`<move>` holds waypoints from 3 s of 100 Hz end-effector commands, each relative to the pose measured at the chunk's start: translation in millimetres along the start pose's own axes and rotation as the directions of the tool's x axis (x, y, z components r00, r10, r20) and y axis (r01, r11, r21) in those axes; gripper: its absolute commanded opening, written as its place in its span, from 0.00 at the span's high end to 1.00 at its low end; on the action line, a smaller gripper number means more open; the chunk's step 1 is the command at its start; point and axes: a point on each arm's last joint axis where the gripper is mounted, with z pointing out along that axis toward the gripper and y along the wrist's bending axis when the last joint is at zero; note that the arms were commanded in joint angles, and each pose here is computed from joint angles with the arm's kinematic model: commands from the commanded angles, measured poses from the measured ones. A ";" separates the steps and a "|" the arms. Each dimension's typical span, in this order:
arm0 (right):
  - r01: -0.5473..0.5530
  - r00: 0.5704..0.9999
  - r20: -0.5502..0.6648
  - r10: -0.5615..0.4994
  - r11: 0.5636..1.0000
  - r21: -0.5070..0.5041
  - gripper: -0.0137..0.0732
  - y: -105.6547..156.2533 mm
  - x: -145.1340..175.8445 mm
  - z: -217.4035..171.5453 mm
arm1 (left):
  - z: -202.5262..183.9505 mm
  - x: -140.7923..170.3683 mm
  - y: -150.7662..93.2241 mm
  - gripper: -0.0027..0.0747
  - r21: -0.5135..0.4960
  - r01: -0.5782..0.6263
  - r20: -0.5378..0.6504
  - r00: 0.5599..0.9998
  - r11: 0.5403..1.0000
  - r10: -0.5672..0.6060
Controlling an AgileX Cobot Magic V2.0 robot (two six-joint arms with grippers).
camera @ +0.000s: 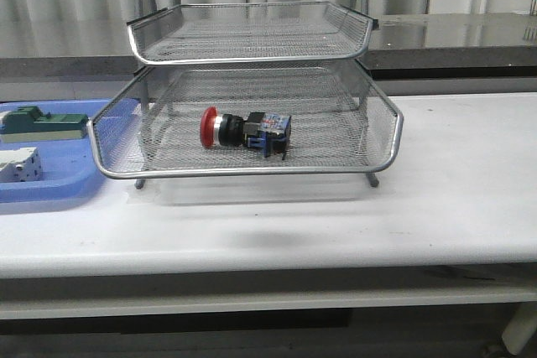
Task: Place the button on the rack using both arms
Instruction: 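Withdraw the left gripper up and away from the rack, then push the middle wire tray back into the rack with the right gripper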
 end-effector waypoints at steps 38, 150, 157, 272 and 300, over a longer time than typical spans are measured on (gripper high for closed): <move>0.003 0.996 0.090 -0.003 1.000 0.002 0.92 -0.1 -12.0 -8.3 | -29.5 22.5 -0.5 0.51 -0.045 0.058 0.212 0.976 0.997 -0.047; -0.060 0.993 0.097 0.069 0.993 -0.100 0.92 8.7 -14.0 -7.9 | -29.5 22.5 -0.5 0.99 -0.045 0.058 0.212 0.976 0.997 -0.047; -0.087 0.992 0.081 0.099 0.987 -0.138 0.92 12.2 -15.6 -4.9 | -29.5 22.5 -0.5 0.99 -0.045 0.058 0.212 0.976 0.997 -0.047; -0.098 0.957 -0.287 -0.045 0.881 -0.464 0.92 130.4 -20.5 164.0 | -29.5 22.5 -0.5 0.99 -0.045 0.058 0.212 0.976 0.997 -0.047; -0.093 0.952 -0.301 -0.054 0.887 -0.453 0.92 156.1 -4.1 192.0 | -29.5 22.5 -0.5 0.99 -0.045 0.058 0.212 0.976 0.997 -0.047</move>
